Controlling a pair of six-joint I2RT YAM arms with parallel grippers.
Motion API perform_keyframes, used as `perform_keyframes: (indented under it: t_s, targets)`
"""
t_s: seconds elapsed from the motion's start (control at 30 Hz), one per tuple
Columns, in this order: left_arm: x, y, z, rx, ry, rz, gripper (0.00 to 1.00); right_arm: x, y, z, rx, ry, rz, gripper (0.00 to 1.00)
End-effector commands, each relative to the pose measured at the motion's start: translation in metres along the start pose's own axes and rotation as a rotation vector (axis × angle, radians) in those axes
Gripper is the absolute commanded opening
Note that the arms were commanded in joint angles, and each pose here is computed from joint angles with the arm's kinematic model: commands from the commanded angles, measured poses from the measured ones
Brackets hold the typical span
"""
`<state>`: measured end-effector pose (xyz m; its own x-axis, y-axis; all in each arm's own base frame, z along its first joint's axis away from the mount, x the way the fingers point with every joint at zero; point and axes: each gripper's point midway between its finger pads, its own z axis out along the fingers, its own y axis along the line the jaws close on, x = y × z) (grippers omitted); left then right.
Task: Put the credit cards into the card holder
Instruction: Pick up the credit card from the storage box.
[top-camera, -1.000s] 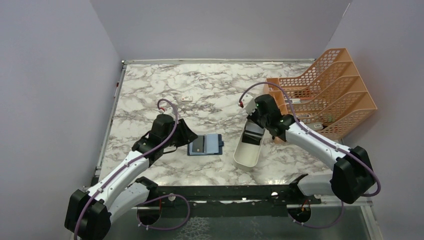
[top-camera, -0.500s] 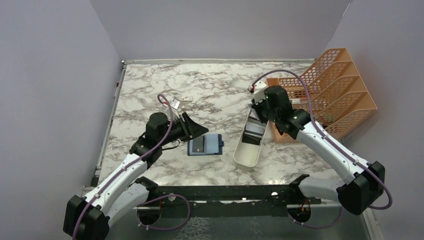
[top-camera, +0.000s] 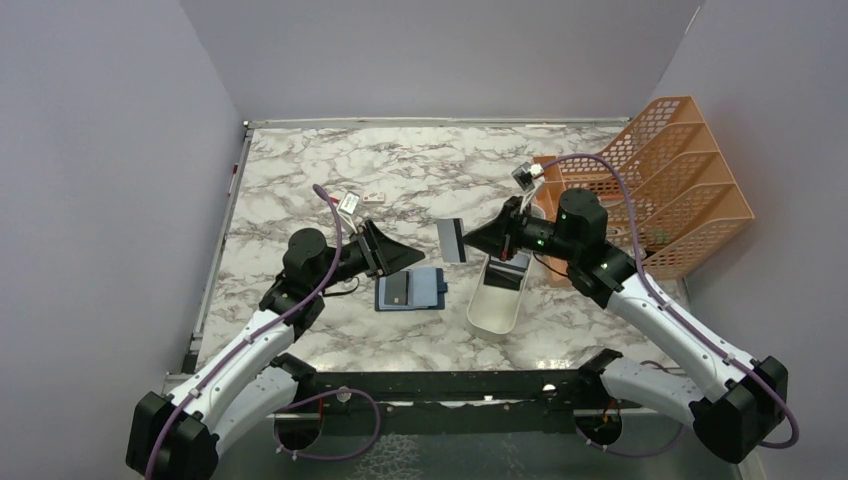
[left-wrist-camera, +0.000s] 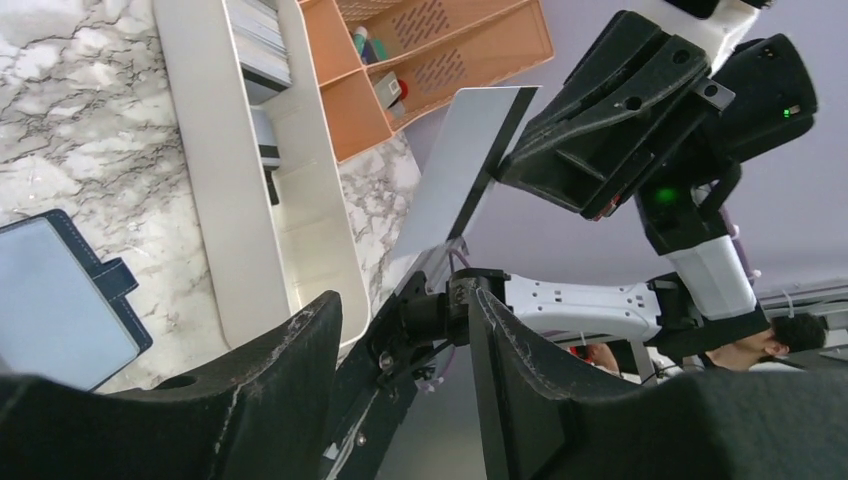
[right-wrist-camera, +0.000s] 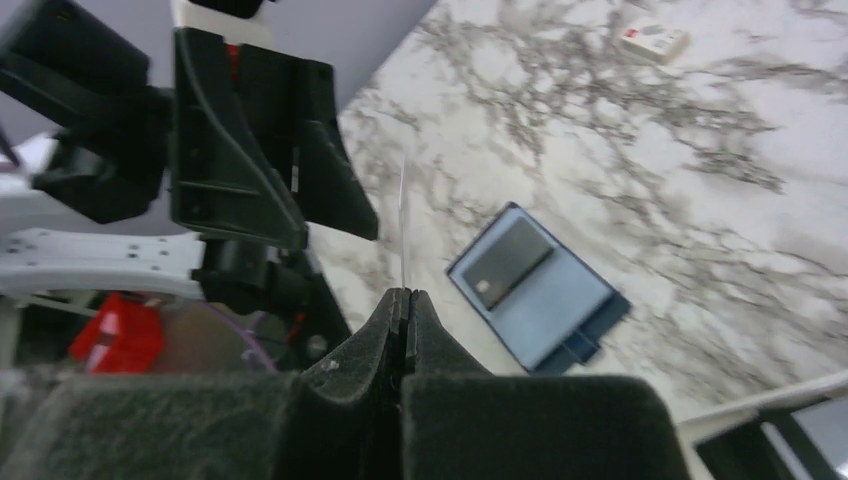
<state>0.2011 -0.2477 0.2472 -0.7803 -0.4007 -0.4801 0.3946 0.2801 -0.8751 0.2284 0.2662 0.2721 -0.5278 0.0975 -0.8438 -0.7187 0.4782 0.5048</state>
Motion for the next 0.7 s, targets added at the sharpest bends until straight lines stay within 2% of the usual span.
perform_keyframes:
  t_s: [0.0, 0.27, 0.43, 0.67]
  targets:
    - [-0.013, -0.035, -0.003, 0.110, -0.023, 0.066, 0.54, -0.016, 0.047, -0.002, -0.252, -0.056, 0.129, 0.01]
    - [-0.014, -0.041, 0.000, 0.140, -0.014, 0.065, 0.53, -0.008, 0.057, 0.001, -0.362, -0.052, 0.252, 0.01]
    - [-0.014, -0.044, 0.003, 0.166, -0.003, 0.064, 0.37, -0.003, 0.054, 0.007, -0.359, -0.036, 0.273, 0.01]
    - [-0.012, -0.048, 0.005, 0.196, 0.005, 0.072, 0.20, 0.011, 0.045, 0.016, -0.348, -0.010, 0.310, 0.01]
